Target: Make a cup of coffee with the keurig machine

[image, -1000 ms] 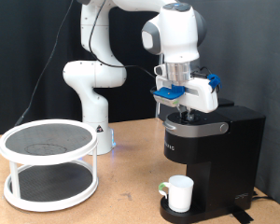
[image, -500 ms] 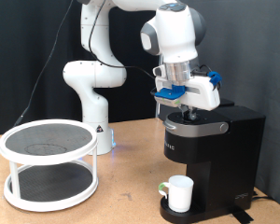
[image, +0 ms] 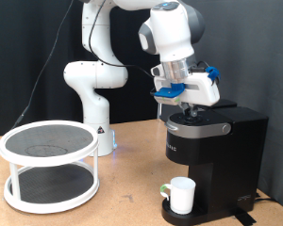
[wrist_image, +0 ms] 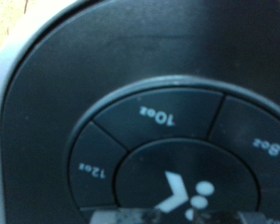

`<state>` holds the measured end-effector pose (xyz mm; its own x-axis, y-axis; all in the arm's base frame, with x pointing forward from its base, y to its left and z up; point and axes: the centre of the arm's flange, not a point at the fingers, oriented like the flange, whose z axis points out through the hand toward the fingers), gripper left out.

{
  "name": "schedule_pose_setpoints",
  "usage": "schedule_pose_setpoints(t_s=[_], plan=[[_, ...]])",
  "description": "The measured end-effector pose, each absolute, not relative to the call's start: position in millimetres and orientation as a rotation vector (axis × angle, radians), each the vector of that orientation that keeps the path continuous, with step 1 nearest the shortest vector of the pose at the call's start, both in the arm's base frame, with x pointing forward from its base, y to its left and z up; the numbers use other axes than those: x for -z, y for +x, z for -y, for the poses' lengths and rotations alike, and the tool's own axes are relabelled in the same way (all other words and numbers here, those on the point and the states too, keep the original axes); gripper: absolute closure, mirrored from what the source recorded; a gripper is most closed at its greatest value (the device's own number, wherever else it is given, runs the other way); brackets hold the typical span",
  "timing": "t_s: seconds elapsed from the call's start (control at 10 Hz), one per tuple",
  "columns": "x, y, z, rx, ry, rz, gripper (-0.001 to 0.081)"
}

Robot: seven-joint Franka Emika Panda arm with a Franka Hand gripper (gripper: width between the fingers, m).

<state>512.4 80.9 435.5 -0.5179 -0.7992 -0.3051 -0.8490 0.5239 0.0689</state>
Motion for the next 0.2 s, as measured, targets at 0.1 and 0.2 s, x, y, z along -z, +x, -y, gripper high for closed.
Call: schedule_pose_setpoints(t_s=[0.1, 0.2], plan=[[-439.6, 509.8, -79.3, -0.306, -1.383, -2.526, 0.0806], [-440.0, 503.2, -79.2, -0.345, -1.425, -2.554, 0.0806]])
